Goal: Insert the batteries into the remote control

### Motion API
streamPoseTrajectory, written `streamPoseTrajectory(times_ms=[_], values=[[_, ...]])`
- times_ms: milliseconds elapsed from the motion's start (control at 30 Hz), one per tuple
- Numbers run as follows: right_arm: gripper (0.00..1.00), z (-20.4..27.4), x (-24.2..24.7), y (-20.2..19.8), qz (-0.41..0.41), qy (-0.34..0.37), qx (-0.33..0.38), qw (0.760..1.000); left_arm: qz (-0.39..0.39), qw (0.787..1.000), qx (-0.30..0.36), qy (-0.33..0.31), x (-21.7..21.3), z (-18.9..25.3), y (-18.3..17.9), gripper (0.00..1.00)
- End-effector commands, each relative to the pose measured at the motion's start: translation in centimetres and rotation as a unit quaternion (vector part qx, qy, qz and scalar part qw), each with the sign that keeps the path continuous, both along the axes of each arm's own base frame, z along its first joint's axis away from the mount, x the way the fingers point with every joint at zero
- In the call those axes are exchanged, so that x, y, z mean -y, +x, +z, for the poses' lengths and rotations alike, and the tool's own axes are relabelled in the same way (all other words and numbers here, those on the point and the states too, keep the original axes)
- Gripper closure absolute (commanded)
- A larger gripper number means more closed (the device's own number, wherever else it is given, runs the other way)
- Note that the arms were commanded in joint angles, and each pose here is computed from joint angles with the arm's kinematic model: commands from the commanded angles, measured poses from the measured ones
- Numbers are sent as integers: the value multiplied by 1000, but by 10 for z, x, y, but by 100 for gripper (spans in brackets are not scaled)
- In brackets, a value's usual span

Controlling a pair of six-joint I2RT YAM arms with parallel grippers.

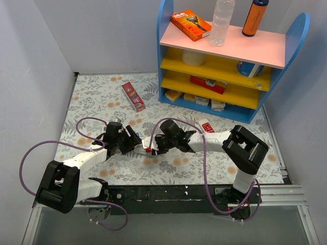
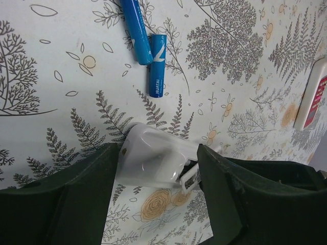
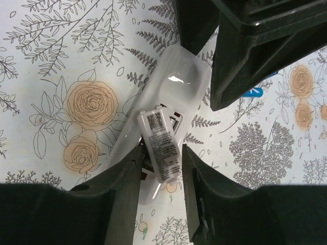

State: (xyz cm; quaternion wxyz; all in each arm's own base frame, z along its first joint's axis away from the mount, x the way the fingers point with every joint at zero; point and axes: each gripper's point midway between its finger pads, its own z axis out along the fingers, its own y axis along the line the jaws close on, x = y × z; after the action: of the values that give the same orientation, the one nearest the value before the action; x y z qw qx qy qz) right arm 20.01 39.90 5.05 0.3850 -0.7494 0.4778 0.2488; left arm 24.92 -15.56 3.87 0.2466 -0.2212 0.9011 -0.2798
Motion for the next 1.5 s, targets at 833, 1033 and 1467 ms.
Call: streamPoseTrajectory(times_ms=[833, 1033, 1467], values=[[27, 66, 18, 49, -178, -43, -150, 971, -14, 995, 74, 69, -18, 60, 15, 15], [28, 37, 32, 77, -186, -114, -96, 971, -36, 982, 141, 124, -31, 105, 24, 10], [33, -6, 18, 89, -100, -171, -91, 976, 26, 951, 213, 225, -78, 124, 32, 2]])
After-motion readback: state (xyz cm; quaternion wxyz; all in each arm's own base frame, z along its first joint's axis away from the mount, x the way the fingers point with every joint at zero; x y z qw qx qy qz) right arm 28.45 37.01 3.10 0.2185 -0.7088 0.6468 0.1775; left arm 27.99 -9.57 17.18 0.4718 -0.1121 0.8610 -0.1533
